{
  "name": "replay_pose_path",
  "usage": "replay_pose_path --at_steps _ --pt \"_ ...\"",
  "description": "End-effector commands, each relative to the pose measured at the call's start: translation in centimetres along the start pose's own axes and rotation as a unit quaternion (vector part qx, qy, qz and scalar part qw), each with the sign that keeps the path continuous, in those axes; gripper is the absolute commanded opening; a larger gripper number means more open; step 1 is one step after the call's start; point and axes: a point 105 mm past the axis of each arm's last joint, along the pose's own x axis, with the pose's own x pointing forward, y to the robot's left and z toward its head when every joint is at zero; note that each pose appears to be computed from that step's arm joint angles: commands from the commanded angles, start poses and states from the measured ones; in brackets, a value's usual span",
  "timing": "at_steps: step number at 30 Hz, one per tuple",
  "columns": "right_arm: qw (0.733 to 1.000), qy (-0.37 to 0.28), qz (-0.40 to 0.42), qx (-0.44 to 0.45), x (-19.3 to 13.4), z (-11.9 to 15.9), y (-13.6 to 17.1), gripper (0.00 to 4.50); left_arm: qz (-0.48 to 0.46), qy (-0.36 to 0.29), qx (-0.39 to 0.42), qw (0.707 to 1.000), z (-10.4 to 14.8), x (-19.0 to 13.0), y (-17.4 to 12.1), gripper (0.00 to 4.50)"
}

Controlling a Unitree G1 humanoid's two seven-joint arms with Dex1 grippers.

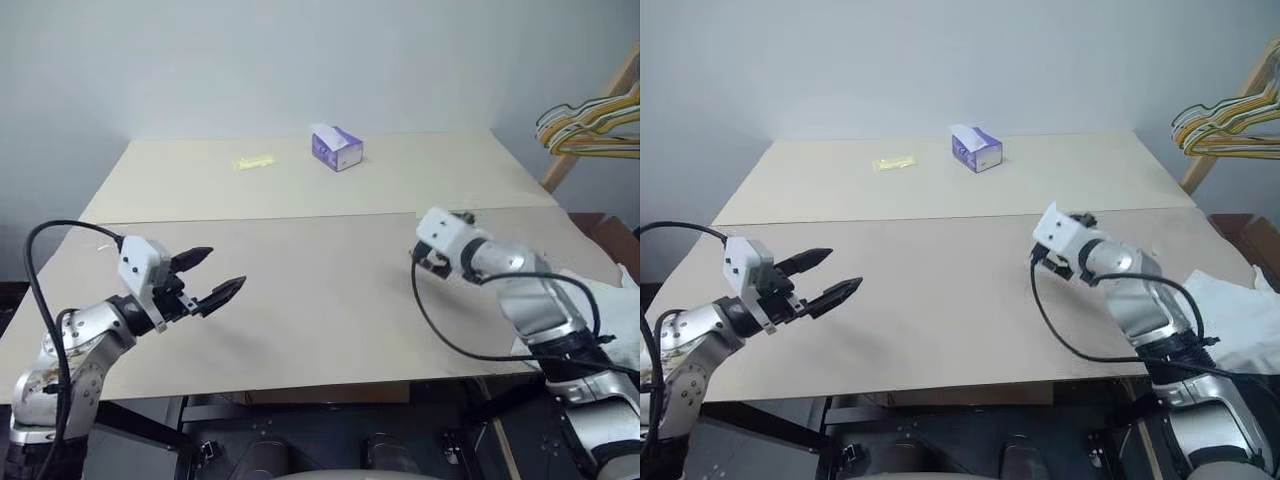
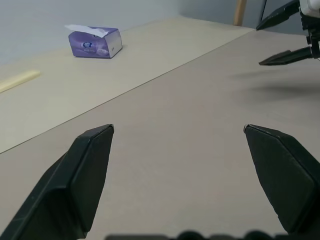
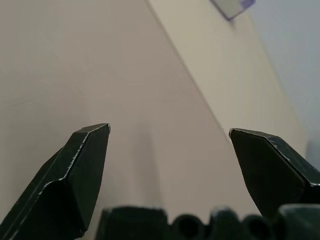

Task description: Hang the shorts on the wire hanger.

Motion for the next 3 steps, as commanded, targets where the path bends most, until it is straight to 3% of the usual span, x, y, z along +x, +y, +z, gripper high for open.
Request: replay_pose_path --at_steps 1,3 --pt "0.999 -0.027 -0.02 -0.025 -0.72 1.74 -1.01 4.46 -0.004 -0.01 0.021 1.0 0.86 0.1 -0.48 4.5" --pt "0.999 -0.026 -0.019 -0.025 -0.68 1.78 -0.83 4.46 -0.002 -0.008 0.023 1.0 0.79 0.14 -0.44 4.5"
